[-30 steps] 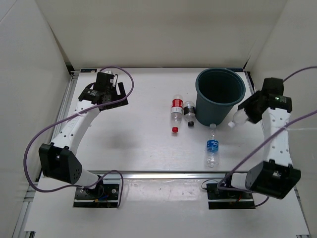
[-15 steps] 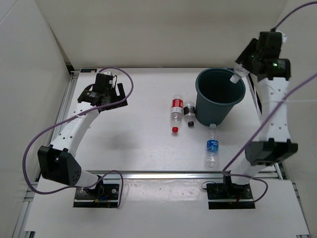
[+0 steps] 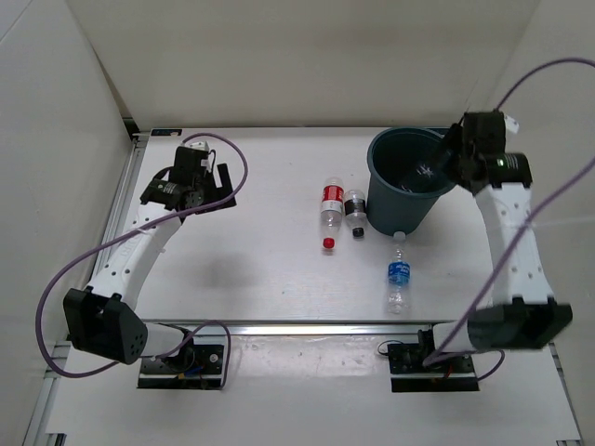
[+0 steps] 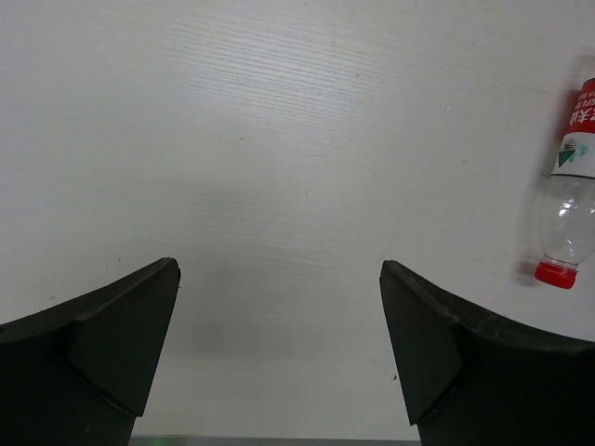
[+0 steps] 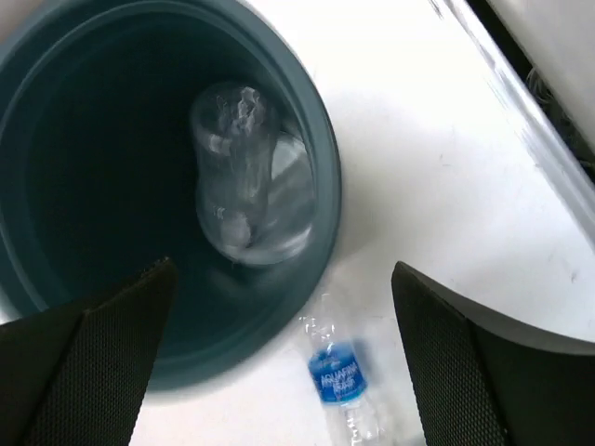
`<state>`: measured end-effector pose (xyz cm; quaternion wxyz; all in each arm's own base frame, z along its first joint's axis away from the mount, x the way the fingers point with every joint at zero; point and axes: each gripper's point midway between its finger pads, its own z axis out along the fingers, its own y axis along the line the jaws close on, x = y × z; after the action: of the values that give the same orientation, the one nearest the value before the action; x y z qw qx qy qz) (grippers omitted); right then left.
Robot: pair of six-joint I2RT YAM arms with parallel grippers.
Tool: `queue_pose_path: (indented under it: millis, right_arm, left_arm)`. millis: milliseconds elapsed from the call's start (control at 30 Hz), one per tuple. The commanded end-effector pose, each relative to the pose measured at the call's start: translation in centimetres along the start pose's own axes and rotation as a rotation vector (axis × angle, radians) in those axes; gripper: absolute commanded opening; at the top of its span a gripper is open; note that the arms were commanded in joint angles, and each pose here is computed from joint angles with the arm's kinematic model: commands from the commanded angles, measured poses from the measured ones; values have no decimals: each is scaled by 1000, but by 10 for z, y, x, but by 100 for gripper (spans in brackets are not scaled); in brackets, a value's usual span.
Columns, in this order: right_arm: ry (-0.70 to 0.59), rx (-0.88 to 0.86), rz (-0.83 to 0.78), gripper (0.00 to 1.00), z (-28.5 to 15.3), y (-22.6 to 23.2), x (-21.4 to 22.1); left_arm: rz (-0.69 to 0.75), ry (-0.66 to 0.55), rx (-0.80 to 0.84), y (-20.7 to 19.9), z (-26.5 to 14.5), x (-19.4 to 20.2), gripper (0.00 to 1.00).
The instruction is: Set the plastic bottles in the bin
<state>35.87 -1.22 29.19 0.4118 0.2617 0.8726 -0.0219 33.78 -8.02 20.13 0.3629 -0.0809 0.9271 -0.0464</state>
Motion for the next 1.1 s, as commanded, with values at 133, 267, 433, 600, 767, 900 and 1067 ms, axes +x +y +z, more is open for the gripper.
queue_pose_path:
  millis: [133, 267, 433, 600, 767, 900, 1067]
  right_arm:
    - [178, -92, 57, 100, -35, -32, 120]
    - [326, -130, 20, 100, -20, -44, 193]
    - [370, -158, -36, 100, -5, -51, 243]
    - [319, -130, -54, 100, 18, -56, 255]
    - [382, -87, -111, 100, 37, -55, 277]
    - [430, -31, -115, 100, 47, -58, 290]
    - [471, -4, -130, 90, 44, -59, 293]
  left_arm:
    - [-17, -52, -29, 9, -9, -7, 100]
    - [-237, -66, -184, 30, -19, -5, 100]
    - [-237, -59, -291, 51, -24, 6, 100]
    - [-225, -55, -293, 55, -20, 16, 100]
    - [-219, -22, -286, 57, -18, 31, 100]
    - [-218, -26, -294, 58, -18, 31, 100]
    - [-204, -32, -324, 64, -19, 31, 100]
